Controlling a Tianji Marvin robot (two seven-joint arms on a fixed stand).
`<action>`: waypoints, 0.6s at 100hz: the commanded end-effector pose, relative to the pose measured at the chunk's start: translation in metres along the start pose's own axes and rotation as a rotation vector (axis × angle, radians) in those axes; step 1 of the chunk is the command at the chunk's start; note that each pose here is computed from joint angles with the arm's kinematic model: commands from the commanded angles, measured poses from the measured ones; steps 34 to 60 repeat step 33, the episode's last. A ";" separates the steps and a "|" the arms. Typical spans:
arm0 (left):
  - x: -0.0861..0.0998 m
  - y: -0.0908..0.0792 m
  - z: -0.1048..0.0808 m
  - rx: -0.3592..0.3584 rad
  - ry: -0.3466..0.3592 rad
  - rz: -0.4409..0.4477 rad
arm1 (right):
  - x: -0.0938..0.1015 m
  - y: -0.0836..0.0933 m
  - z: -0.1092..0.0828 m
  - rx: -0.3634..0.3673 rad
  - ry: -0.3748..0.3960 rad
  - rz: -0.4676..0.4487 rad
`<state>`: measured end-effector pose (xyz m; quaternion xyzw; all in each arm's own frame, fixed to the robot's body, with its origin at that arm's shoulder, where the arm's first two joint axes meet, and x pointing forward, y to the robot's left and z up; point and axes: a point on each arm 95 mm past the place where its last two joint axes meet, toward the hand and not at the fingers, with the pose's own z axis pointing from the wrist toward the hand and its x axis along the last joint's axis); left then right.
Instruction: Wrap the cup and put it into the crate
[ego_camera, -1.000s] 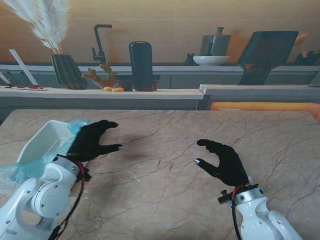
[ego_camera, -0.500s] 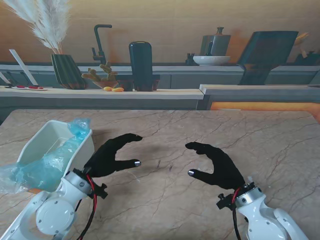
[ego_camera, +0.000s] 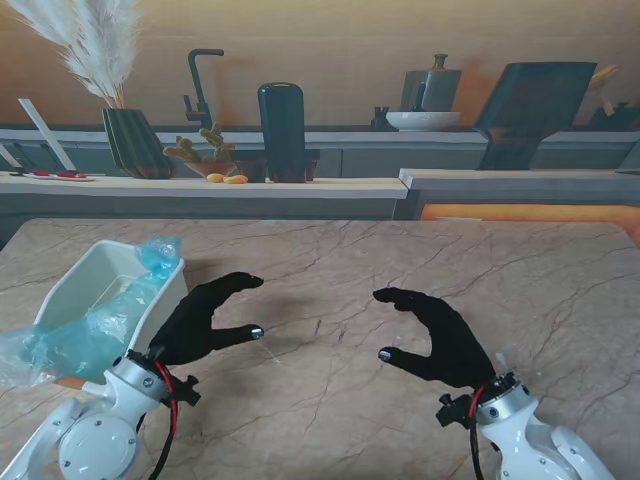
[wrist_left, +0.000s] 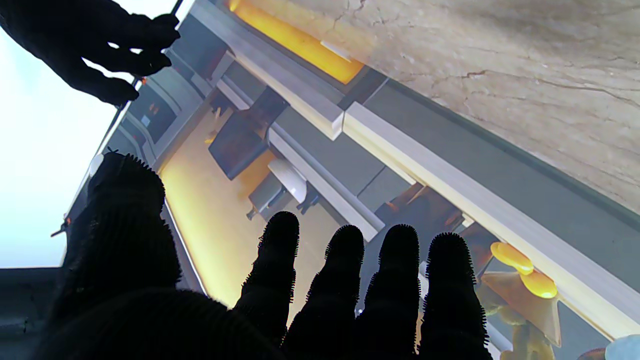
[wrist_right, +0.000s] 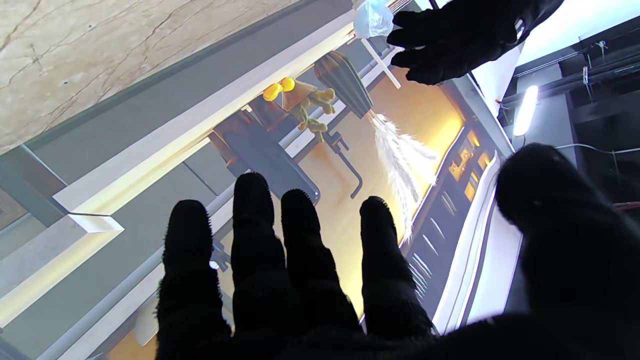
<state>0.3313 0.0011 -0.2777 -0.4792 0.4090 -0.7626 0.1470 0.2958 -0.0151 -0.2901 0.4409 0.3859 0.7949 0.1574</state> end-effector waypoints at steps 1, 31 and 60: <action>0.000 0.005 -0.002 0.015 0.005 -0.017 | 0.004 -0.001 -0.001 -0.006 0.003 0.009; 0.001 0.007 -0.002 0.016 0.016 -0.015 | 0.003 -0.003 0.007 0.011 -0.013 0.007; 0.001 0.007 -0.002 0.013 0.015 -0.015 | 0.003 -0.003 0.008 0.014 -0.012 0.006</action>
